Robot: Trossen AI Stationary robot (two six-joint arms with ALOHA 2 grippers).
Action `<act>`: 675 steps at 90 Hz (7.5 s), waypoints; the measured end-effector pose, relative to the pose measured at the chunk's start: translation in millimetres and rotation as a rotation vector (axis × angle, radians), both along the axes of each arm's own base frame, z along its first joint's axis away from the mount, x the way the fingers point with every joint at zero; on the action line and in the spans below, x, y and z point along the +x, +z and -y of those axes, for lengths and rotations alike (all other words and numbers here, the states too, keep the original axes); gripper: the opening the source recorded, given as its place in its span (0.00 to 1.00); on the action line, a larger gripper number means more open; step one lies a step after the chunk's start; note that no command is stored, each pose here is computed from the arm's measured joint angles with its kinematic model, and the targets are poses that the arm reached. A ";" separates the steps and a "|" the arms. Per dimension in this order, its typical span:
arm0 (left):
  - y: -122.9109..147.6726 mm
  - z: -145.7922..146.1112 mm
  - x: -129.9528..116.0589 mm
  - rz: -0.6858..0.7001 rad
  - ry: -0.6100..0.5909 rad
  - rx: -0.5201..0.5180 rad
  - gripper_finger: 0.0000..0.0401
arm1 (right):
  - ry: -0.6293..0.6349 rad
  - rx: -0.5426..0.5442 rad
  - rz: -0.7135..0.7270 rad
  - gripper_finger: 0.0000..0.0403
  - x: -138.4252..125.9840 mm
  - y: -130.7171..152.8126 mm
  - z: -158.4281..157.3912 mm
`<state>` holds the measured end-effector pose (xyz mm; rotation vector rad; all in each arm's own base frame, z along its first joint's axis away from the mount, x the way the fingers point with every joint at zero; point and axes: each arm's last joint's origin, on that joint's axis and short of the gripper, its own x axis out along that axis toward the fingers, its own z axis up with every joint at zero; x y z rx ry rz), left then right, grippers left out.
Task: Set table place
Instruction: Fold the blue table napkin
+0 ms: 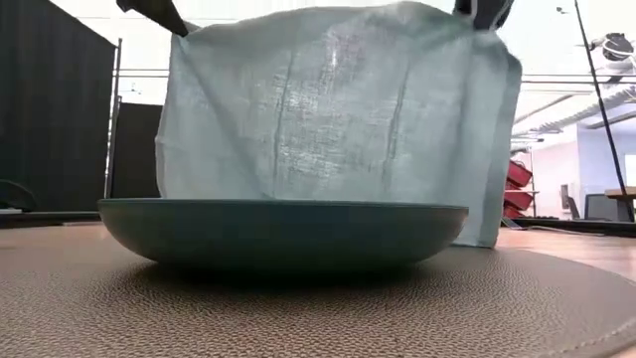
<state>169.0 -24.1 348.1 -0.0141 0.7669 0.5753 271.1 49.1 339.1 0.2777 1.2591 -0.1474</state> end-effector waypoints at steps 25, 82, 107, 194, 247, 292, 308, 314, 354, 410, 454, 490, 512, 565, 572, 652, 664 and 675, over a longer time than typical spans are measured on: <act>-11.7 -7.1 2.4 -0.036 0.037 0.028 0.00 | -0.063 -0.005 -0.009 0.00 3.9 -1.7 32.2; -55.2 -7.9 8.1 -0.115 0.015 -0.139 0.00 | -0.094 0.029 -0.038 0.00 6.6 -35.7 74.7; -57.4 -10.8 9.9 -0.117 0.073 -0.103 0.00 | -0.106 0.045 -0.055 0.00 5.5 -36.0 69.9; -125.9 -23.1 14.5 -0.098 0.162 0.008 0.00 | -0.208 0.026 -0.076 0.00 0.6 -94.0 96.5; -141.0 -23.0 16.1 -0.055 0.167 -0.003 0.00 | -0.232 0.027 -0.055 0.00 -2.0 -110.4 107.0; -155.4 -29.7 25.9 -0.117 0.229 0.034 0.00 | -0.250 0.020 -0.049 0.02 -2.7 -110.2 112.4; -156.3 -36.8 23.8 -0.138 0.269 0.035 0.00 | -0.258 -0.022 -0.053 0.04 -2.9 -110.2 113.5; -156.9 -39.0 22.4 -0.154 0.280 0.037 0.00 | -0.265 -0.060 -0.058 0.08 -3.2 -110.2 114.6; -159.0 -46.7 20.5 -0.179 0.295 -0.052 0.19 | -0.299 -0.077 -0.060 0.39 -3.4 -110.2 115.3; -156.8 -45.5 34.0 -0.090 0.146 -0.248 0.36 | -0.143 -0.003 -0.088 0.42 8.6 -122.4 88.1; -146.2 -15.5 86.7 0.208 -0.259 -0.151 0.36 | -0.028 -0.087 -0.124 0.42 8.2 -124.6 77.2; -197.3 -21.8 91.7 -0.067 -0.161 -0.192 0.36 | -0.115 -0.088 -0.148 0.42 -3.8 -144.2 106.9; -204.4 -21.5 91.7 -0.107 -0.164 -0.203 0.36 | -0.162 -0.068 -0.160 0.42 -14.7 -162.8 119.3; -202.9 -24.5 91.5 -0.102 -0.133 -0.160 0.36 | -0.110 0.207 0.018 0.42 -6.7 -174.7 108.2; -202.9 -26.9 91.4 -0.102 -0.122 -0.157 0.36 | -0.083 0.265 0.032 0.42 -3.0 -173.8 96.5; -200.8 -35.7 94.2 -0.080 -0.146 -0.154 0.36 | -0.066 0.179 -0.050 0.42 6.4 -192.6 68.4; -200.6 -35.7 94.6 -0.076 -0.146 -0.154 0.36 | -0.106 0.134 -0.132 0.42 -3.6 -192.5 79.2; -200.7 -35.7 94.4 -0.075 -0.142 -0.157 0.36 | -0.134 0.104 -0.173 0.42 -8.2 -195.1 89.8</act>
